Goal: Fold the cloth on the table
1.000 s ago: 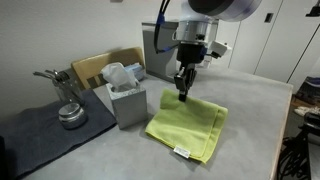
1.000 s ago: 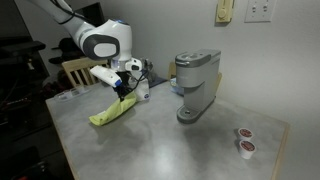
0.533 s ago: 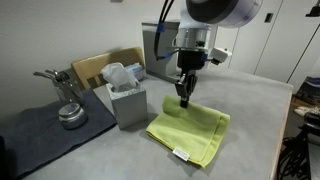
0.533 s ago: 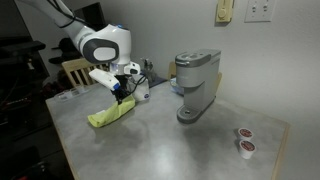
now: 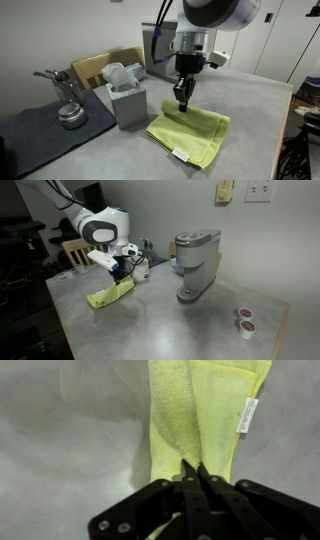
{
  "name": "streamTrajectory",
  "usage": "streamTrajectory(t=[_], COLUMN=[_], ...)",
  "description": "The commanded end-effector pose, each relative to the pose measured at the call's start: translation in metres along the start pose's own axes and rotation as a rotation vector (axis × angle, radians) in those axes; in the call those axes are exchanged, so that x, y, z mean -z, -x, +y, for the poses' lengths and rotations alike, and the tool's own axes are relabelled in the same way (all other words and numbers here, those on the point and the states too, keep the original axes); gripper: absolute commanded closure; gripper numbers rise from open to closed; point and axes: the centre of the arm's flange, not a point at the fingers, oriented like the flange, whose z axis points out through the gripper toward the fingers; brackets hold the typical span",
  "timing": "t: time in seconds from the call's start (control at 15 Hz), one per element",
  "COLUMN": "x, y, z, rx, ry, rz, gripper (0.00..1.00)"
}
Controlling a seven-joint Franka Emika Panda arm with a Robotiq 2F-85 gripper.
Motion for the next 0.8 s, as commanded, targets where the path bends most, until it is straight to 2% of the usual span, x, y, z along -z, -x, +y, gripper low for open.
streamTrajectory(t=[0.0, 0.73], x=[-0.002, -0.004], y=[-0.007, -0.015], z=[-0.007, -0.028], rx=[0.001, 0.045], ry=[0.003, 0.015], rz=[-0.009, -0.009], gripper=[0.99, 0.99])
